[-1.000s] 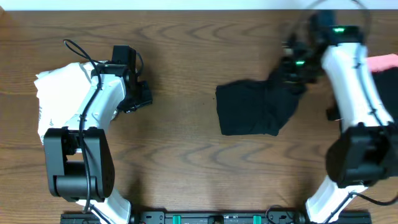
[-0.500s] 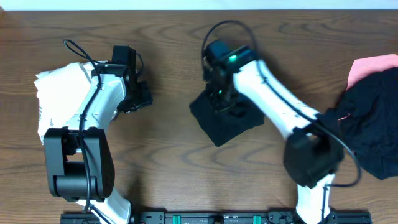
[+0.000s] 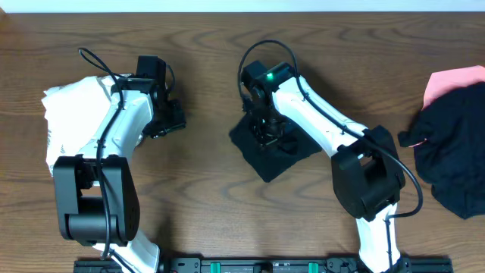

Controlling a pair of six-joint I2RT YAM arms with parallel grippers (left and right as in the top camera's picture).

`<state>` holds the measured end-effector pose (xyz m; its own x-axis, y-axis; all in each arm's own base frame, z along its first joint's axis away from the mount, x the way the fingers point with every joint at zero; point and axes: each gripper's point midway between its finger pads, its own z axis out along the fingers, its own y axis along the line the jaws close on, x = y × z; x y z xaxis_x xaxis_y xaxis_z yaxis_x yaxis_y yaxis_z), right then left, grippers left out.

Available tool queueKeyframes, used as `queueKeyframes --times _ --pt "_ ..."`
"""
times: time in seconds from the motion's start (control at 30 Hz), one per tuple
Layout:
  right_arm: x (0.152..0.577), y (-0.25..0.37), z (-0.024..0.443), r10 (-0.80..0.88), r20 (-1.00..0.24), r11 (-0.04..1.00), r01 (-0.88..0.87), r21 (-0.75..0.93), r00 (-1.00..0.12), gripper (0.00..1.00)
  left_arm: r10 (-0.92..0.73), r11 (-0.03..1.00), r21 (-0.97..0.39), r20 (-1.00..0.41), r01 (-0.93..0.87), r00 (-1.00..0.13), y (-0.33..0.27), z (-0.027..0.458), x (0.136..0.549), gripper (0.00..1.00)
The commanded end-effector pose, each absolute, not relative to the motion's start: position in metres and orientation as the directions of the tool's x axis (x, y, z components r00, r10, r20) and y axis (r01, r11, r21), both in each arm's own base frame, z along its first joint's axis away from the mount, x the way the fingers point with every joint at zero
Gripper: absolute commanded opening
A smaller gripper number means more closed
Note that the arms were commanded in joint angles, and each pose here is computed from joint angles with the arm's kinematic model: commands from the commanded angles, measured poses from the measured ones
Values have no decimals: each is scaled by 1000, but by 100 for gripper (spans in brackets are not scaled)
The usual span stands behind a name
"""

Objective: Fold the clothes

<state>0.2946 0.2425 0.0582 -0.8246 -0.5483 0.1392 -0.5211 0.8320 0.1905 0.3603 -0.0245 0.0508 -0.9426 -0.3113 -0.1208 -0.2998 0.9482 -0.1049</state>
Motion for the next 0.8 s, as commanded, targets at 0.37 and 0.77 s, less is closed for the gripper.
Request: queueKeyframes --times 0.37,0.77 --pt "231 276 86 -888 11 392 -743 542 -460 26 -307 950 -87 -118 -298 -944 -20 49 359 43" --pt "210 263 95 -915 72 361 -724 587 -397 39 -308 950 -87 -119 -299 -944 -20 49 359 43"
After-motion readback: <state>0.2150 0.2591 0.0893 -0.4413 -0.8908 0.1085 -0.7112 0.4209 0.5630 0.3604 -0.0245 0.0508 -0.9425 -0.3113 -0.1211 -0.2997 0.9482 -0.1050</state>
